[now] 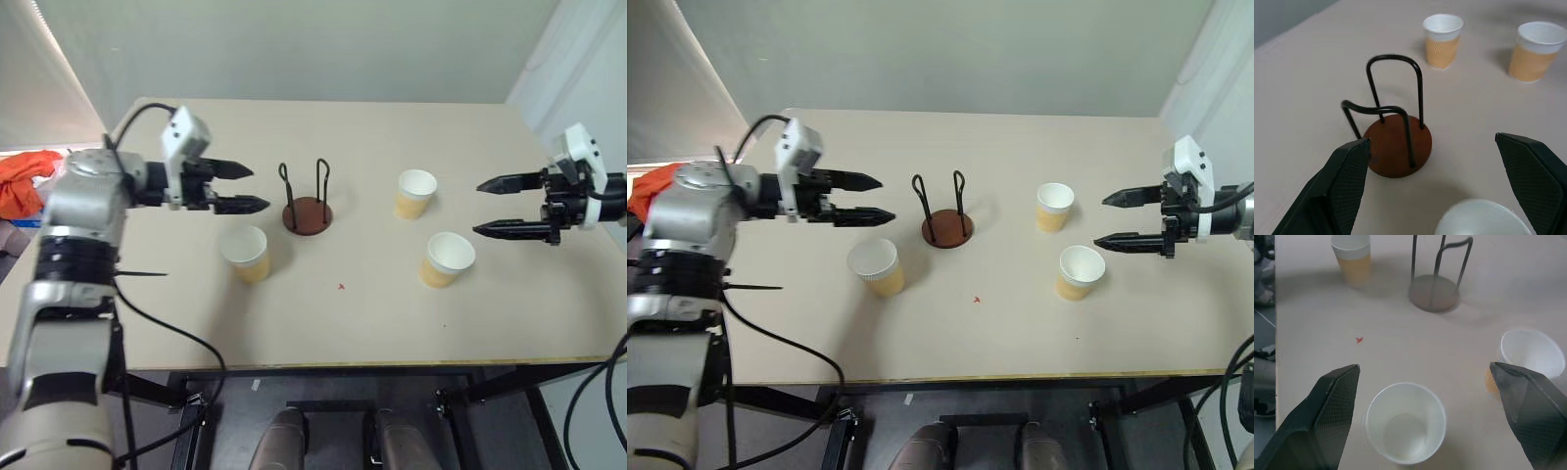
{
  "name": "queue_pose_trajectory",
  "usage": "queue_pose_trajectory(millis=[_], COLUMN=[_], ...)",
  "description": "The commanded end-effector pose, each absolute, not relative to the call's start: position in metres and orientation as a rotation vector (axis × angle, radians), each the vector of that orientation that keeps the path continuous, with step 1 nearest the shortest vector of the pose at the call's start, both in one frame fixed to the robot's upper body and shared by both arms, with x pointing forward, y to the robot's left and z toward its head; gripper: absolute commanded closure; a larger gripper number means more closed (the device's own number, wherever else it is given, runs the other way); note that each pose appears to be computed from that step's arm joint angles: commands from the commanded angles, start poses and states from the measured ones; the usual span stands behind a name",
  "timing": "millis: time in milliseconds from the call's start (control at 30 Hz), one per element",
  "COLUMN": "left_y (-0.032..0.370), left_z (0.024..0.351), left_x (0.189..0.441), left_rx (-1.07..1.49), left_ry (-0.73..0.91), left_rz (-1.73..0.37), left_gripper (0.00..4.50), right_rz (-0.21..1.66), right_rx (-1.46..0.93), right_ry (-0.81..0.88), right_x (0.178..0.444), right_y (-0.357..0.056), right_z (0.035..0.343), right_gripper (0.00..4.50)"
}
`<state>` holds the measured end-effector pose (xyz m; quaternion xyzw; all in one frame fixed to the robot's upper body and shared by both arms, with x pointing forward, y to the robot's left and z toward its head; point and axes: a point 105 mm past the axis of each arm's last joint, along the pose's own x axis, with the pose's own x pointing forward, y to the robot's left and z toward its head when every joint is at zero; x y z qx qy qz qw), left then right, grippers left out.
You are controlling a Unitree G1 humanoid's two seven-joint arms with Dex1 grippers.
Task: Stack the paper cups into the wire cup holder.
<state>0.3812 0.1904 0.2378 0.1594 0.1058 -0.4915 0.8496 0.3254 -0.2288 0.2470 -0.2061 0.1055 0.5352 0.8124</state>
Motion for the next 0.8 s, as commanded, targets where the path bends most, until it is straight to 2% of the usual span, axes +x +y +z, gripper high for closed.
queue_pose_trajectory(millis=[33,233,433,533,700,800], left_y=[0.176,0.149,0.122,0.116,0.116,0.117], left_z=[0.227,0.213,0.208,0.203,0.201,0.202], left_x=[0.406,0.429,0.441,0.444,0.444,0.444], left_rx=[0.346,0.337,0.297,0.289,0.297,0.298], left_ry=[0.268,0.293,0.258,0.261,0.262,0.26], left_rz=[-0.969,-0.926,-0.913,-0.9,-0.91,-0.914], left_gripper=[0.06,0.06,0.06,0.61,2.3,3.47], right_rz=[1.096,1.052,1.016,1.003,0.987,0.984], right_rx=[-0.463,-0.451,-0.438,-0.439,-0.442,-0.442], right_ry=[0.151,0.157,0.168,0.166,0.163,0.16], right_x=[0.316,0.307,0.3,0.297,0.295,0.295], right_y=[-0.234,-0.239,-0.242,-0.243,-0.245,-0.244], right_z=[0.268,0.266,0.262,0.263,0.263,0.262], right_gripper=[0.0,0.0,0.0,0.0,0.0,0.0])
